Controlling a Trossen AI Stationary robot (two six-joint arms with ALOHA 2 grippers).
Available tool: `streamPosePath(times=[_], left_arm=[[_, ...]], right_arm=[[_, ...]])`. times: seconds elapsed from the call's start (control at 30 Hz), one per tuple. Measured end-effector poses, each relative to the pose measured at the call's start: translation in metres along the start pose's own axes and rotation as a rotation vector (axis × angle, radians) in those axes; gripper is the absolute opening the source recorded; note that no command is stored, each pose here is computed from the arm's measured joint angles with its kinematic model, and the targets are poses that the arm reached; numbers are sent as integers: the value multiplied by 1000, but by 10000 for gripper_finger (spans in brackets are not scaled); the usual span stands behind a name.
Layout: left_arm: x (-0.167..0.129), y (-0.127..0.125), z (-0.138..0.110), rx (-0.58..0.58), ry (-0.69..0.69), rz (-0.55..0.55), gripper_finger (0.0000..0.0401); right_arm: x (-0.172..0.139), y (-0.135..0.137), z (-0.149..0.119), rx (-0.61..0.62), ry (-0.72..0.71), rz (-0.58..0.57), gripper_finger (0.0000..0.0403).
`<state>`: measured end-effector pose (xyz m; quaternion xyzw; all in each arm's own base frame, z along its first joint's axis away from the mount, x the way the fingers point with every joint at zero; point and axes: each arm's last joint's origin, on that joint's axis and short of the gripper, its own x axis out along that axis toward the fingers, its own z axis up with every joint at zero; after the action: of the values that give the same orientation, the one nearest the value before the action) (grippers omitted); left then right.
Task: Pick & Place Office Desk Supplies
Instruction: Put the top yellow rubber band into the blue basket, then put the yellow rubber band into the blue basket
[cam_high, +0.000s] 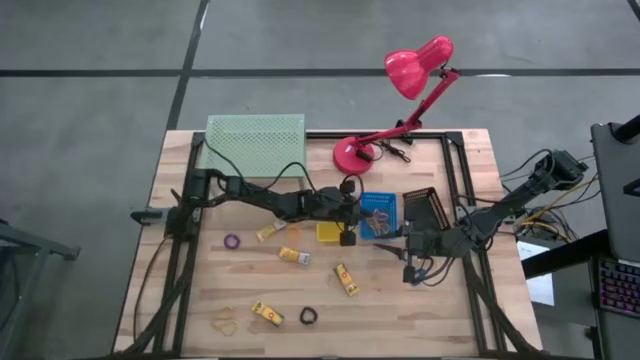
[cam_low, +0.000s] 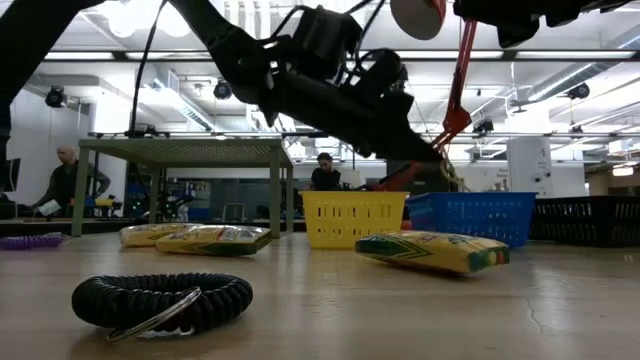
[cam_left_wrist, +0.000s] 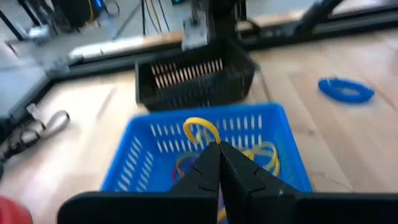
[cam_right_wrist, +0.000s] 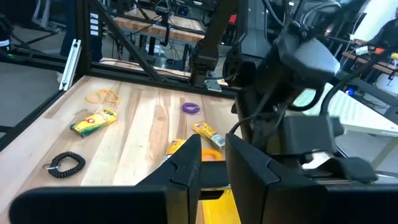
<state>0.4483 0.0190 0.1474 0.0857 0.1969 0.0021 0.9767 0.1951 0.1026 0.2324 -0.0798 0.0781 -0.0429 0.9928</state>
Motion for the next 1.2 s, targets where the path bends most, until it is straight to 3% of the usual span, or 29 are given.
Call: streamPosePath(times=[0.4, 0.73, 1.2], left_arm=[[-2, -2, -17, -11, 160, -27, 8], [-2, -2, -18, -12, 174, -28, 11], [-1, -2, -16, -4, 159, -52, 96]], right_arm=[[0, 0, 0, 0, 0, 0, 68], [0, 0, 0, 1, -1, 0, 68], [0, 0, 0, 1, -1, 0, 68]])
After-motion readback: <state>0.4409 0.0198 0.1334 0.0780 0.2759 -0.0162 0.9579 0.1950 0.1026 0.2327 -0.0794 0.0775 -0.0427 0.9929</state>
